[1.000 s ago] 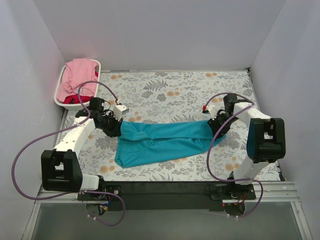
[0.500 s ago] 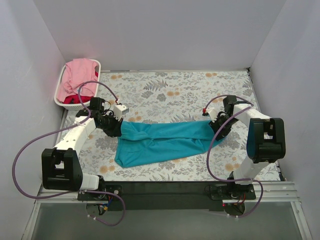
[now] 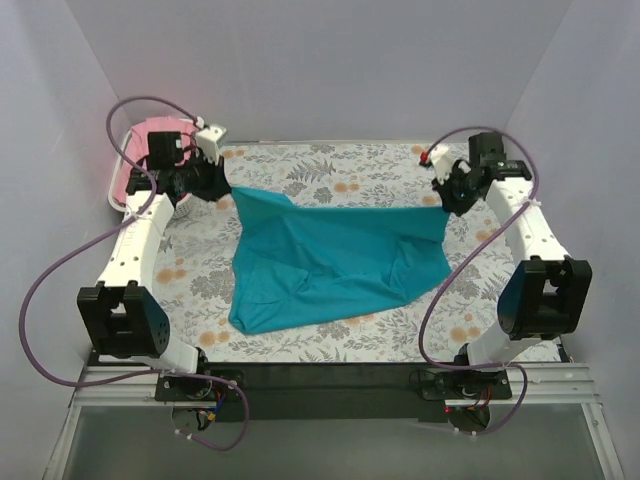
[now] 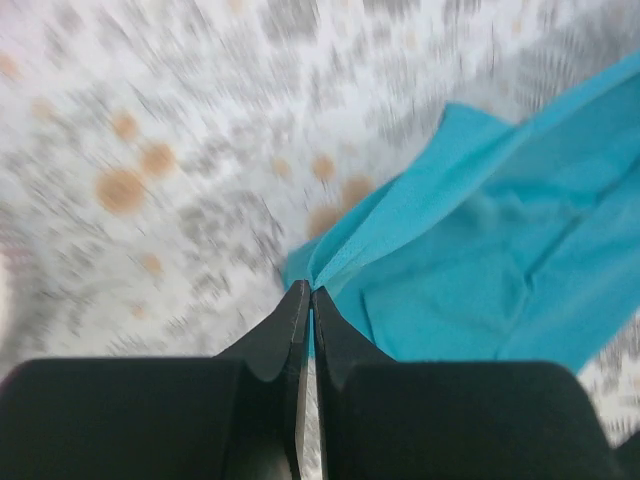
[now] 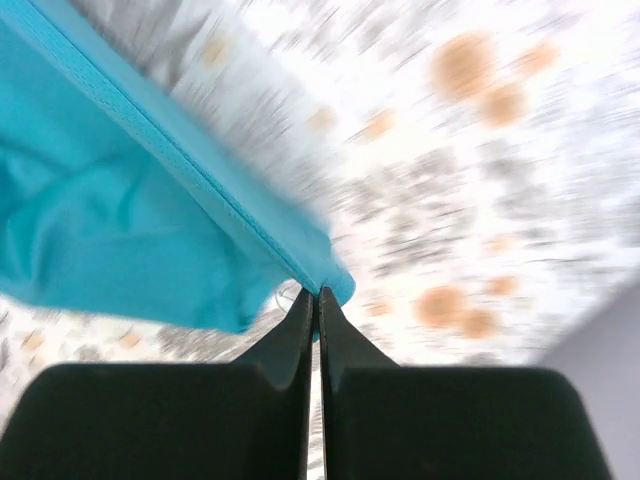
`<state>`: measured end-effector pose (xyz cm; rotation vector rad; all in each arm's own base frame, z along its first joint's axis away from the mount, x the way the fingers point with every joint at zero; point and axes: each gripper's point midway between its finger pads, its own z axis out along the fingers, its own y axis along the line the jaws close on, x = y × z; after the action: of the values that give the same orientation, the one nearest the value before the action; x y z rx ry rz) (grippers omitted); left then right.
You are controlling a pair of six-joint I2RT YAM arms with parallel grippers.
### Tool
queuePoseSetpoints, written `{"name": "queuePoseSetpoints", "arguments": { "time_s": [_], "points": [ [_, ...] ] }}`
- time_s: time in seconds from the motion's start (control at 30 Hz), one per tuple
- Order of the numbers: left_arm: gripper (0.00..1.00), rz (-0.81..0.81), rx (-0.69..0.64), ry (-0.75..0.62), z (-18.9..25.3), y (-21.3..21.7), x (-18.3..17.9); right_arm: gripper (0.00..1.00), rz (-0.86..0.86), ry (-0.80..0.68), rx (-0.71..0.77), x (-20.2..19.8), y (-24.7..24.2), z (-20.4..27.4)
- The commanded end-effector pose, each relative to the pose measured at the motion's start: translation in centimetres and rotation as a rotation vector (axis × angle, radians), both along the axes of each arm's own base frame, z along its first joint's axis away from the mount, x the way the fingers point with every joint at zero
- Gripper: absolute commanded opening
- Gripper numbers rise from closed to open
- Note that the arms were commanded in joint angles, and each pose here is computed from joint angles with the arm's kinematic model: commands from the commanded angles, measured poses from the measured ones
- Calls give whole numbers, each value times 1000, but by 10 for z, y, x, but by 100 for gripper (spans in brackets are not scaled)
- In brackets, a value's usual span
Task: Fold and stack the t-shirts
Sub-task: Flatten the tshirt out
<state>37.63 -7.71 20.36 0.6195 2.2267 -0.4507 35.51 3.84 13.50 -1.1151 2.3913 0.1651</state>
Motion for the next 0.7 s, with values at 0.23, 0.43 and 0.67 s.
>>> {"name": "queuePoseSetpoints", "arguments": {
  "time_s": [0.23, 0.43, 0.67],
  "points": [
    [0, 147, -197, -519, 224, -3, -2, 1, -169, -636, 37, 24, -19, 238],
    [0, 270, -248, -874, 328, 17, -84, 1, -270, -986, 29, -38, -39, 335],
    [0, 303, -244, -1190, 406, 31, -178, 1, -409, -1325, 36, -120, -63, 420]
  ]
}}
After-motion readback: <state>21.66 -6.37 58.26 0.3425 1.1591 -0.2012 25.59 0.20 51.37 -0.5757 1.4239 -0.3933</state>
